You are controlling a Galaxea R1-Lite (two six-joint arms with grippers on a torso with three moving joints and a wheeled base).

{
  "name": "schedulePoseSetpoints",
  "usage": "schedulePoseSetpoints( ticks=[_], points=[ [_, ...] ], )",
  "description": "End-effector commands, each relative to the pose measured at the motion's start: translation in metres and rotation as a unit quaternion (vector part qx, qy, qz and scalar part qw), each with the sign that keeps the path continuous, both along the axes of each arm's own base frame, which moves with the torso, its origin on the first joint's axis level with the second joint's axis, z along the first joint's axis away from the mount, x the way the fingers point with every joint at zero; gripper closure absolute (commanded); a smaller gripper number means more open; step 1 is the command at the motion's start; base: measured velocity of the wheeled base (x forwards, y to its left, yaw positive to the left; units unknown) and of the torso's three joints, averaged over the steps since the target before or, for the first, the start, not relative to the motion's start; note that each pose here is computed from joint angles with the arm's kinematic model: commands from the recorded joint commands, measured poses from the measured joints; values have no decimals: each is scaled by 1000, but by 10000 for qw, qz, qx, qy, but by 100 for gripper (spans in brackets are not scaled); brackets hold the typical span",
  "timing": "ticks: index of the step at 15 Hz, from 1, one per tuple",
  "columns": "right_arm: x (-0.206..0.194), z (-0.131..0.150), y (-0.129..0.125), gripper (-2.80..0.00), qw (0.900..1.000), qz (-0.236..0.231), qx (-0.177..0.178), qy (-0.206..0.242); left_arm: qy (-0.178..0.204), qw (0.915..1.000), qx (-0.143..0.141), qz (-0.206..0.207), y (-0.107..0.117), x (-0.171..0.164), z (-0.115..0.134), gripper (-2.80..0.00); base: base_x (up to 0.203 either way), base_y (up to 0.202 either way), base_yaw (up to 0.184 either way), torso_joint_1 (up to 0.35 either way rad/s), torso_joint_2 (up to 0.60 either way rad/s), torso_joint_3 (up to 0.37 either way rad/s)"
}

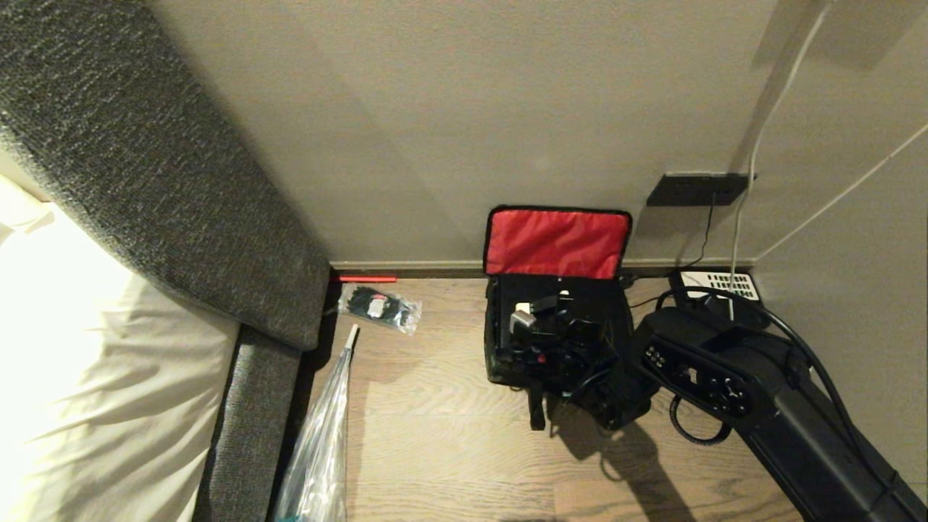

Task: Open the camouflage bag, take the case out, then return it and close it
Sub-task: Grip the handle

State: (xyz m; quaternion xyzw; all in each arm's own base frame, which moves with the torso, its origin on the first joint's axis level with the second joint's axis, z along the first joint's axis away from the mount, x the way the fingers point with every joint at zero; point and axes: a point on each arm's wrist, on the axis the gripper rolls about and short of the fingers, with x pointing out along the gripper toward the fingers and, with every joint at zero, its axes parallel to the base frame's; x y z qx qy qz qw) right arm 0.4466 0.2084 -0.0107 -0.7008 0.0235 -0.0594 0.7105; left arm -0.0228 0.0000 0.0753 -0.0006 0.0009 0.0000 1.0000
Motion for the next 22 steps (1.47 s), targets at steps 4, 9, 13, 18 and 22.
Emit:
schedulePoseSetpoints(
  ticks=[4, 9, 13, 18, 22],
  points=[
    [-9, 21, 1, 0, 10000, 44, -24, -76, -1, 10000, -1, 0, 0, 0, 0, 0, 0, 0, 0, 0, 0, 0],
    [-12, 31, -2, 0, 9999, 24, -79, -101, -1, 10000, -1, 0, 0, 0, 0, 0, 0, 0, 0, 0, 0, 0],
    [-13, 45, -2, 0, 9998, 15, -33, -207, -1, 10000, -1, 0, 0, 0, 0, 0, 0, 0, 0, 0, 0, 0],
    [-21, 50, -7, 0, 9998, -50, -118, -132, -1, 10000, -1, 0, 0, 0, 0, 0, 0, 0, 0, 0, 0, 0],
    [-22, 58, 3, 0, 9996, 37, -50, -272, -1, 10000, -1, 0, 0, 0, 0, 0, 0, 0, 0, 0, 0, 0]
  ],
)
